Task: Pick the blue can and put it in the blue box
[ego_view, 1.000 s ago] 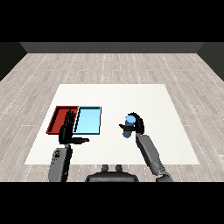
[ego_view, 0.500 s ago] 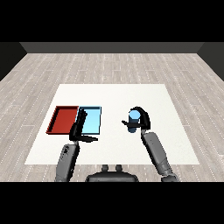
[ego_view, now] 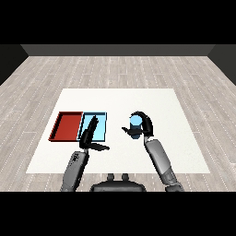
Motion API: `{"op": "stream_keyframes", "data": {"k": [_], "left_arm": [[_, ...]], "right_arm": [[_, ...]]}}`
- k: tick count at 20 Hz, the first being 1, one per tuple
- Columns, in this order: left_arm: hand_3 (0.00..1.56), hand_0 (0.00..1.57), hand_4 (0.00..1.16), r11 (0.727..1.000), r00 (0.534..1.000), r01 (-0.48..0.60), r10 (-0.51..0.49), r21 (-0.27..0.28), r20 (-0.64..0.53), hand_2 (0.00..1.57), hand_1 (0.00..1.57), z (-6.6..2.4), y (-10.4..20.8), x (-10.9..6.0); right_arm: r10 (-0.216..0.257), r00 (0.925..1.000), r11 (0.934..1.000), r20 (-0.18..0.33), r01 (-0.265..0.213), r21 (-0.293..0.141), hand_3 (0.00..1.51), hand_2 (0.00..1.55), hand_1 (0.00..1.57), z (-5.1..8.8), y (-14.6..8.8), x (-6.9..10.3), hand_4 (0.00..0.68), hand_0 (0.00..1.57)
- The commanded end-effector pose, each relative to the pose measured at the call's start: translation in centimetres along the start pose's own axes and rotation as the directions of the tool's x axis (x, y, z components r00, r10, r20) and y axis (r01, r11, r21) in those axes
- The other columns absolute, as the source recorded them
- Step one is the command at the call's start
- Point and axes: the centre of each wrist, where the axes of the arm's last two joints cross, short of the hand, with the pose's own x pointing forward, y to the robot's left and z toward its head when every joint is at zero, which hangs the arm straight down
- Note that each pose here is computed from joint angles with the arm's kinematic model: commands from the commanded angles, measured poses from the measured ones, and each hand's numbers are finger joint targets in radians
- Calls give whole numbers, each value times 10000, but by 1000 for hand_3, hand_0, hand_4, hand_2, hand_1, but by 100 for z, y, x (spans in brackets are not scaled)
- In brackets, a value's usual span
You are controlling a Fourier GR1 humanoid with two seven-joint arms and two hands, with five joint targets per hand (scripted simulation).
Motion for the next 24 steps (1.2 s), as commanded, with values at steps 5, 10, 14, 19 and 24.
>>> {"op": "stream_keyframes", "data": {"k": [5,10,14,19,24], "left_arm": [[0,0,0,9981,9965,-513,489,-341,-677,0,0,-149,-220,-86],[0,0,0,9940,9886,-975,909,-500,-1200,0,0,-30,-311,-306],[0,0,0,9968,9927,-604,546,-516,-1075,0,0,24,-545,-244],[0,0,0,9949,9880,-937,885,-361,-1268,0,0,-260,-661,-244],[0,0,0,9930,9824,-1154,1104,-249,-1509,0,0,-171,-537,-383]], "right_arm": [[80,9997,9999,230,-81,83,1397,1452,1442,-125,158,222,611,1442],[186,9994,9980,297,-204,592,1398,1460,1460,-82,279,65,610,1460],[328,9983,9976,477,-356,598,1401,1468,1489,-155,106,232,615,1489],[411,9978,9967,516,-446,678,1398,1467,1486,101,361,135,609,1486],[55,9970,9965,775,-120,832,1400,1467,1480,-41,292,324,603,1480]]}}
